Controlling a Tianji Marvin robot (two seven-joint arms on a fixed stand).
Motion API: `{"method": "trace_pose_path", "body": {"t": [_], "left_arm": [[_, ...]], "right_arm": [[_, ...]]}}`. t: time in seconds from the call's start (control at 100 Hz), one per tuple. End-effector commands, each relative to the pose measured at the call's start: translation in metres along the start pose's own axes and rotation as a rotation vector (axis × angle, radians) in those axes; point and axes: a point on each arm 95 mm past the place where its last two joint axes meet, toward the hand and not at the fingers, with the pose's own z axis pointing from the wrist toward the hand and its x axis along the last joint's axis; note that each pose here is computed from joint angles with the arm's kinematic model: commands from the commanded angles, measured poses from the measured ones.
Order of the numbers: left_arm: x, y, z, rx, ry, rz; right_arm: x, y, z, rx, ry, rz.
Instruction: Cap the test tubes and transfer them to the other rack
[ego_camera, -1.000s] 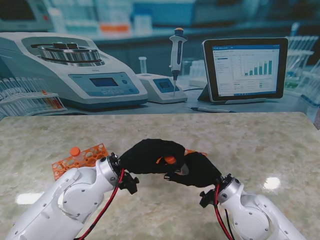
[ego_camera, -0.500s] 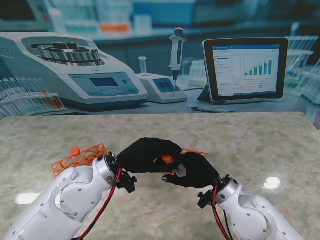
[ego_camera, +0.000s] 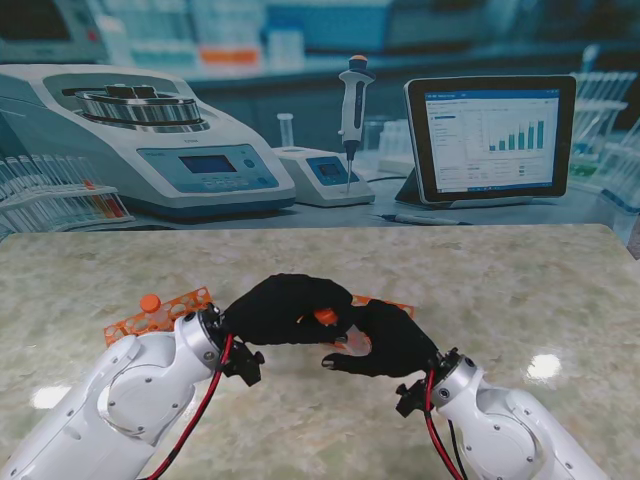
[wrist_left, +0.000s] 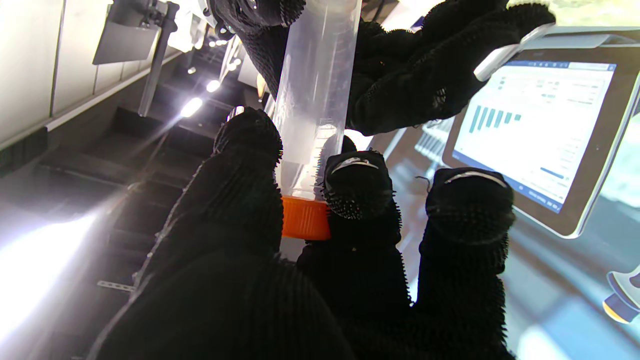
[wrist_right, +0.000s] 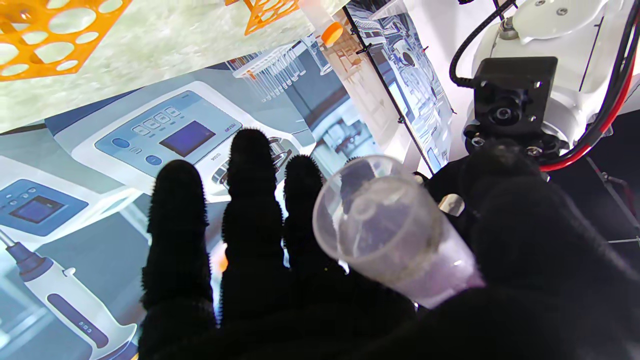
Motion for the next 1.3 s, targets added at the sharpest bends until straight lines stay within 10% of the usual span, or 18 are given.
{"method": "trace_pose_path", "body": {"t": [0.0, 1.29], "left_arm": [[0.0, -0.005, -0.002, -0.001, -0.008, 0.012], [-0.008, -0.021, -0.044, -0.041, -0.117, 0.097]], "right_arm": [[-0.001, -0.001, -0.003, 0.015, -0.005, 0.005], [-0.006, 0.032, -0.003, 0.141, -0.003, -0.078]]}}
